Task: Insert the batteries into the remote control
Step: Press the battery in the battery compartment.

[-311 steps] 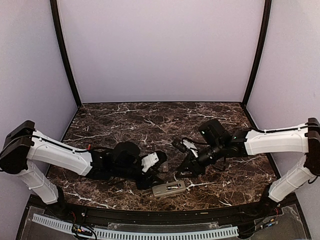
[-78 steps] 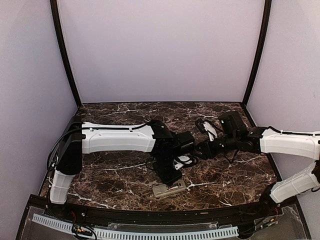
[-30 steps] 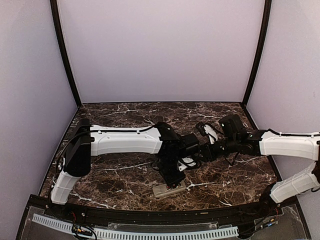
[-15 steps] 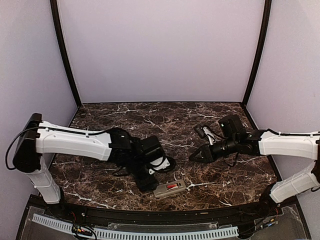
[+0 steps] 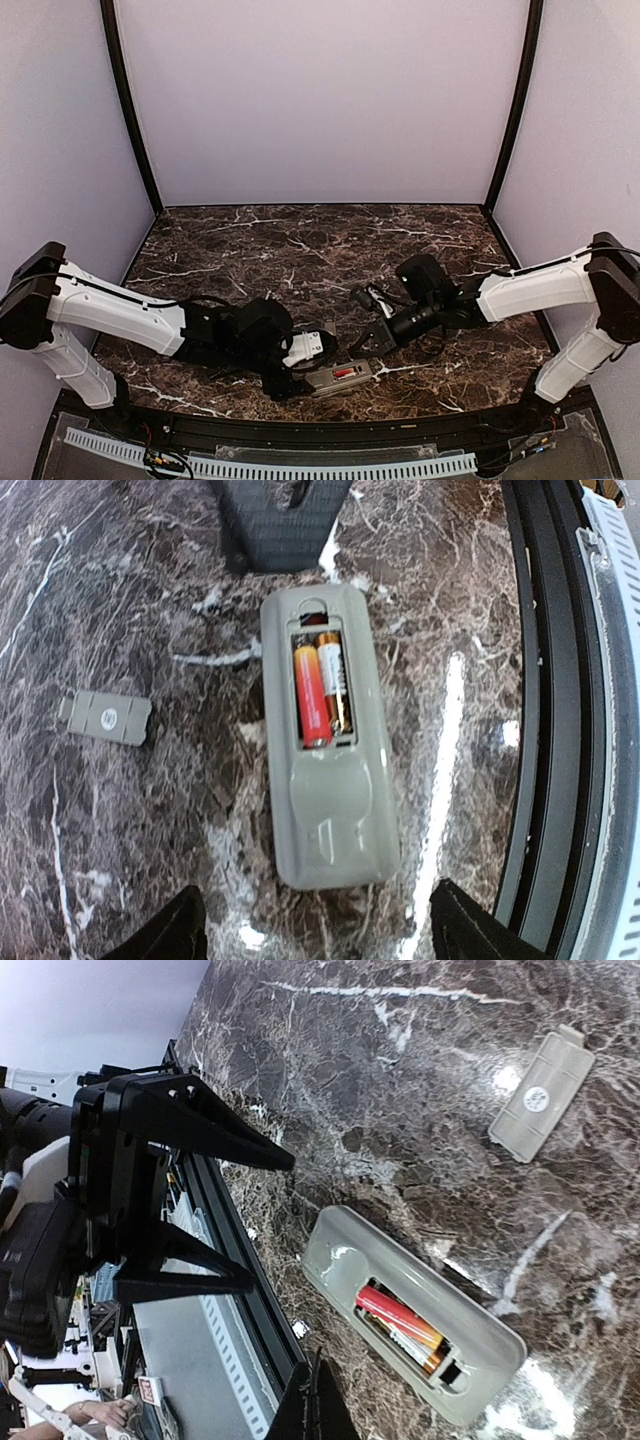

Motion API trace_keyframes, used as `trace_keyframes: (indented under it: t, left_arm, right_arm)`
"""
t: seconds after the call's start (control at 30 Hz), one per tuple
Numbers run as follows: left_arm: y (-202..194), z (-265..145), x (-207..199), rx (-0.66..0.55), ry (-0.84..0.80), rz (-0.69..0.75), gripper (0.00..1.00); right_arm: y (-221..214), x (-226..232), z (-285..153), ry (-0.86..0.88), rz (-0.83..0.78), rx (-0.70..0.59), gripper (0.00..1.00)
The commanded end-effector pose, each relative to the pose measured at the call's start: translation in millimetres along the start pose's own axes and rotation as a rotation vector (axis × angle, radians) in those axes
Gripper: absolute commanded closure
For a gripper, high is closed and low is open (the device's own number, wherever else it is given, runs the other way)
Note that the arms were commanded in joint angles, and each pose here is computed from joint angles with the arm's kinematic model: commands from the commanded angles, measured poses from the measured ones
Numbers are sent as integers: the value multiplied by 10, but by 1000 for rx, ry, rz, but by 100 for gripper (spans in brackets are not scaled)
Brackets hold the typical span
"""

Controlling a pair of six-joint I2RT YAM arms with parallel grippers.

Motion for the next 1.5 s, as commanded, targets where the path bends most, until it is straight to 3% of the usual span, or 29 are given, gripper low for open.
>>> trace_keyframes:
  t: [0.0,0.17,0.83,1.17,1.47]
  left_arm:
    - [98,173,-91,-96,-4,66,24]
    - [18,231,-123,-93,-7,59,23]
    - [-202,498,-128,-32,12,26,28]
    - [-249,573,-160,24,-29,30,39]
    - [-326,609,-174,73,-41,20,55]
  right_arm:
    - [62,144,163,43,-13,17,100]
    - [-31,168,396,42,-9,95,100]
    - [44,11,689,3,46,129,100]
    - [16,-78,731,-37,78,137,100]
    - [-28,-137,725,-71,90,147,100]
Point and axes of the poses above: each gripper's point midway between its finger pads, its own z axis out along the fingers, its own x axis along the line the jaws close on, y = z × x, the point moved 9 cm from there along -z, back along the fingers, and after that the axes turned 3 degrees about z, right-handed, at the moved point
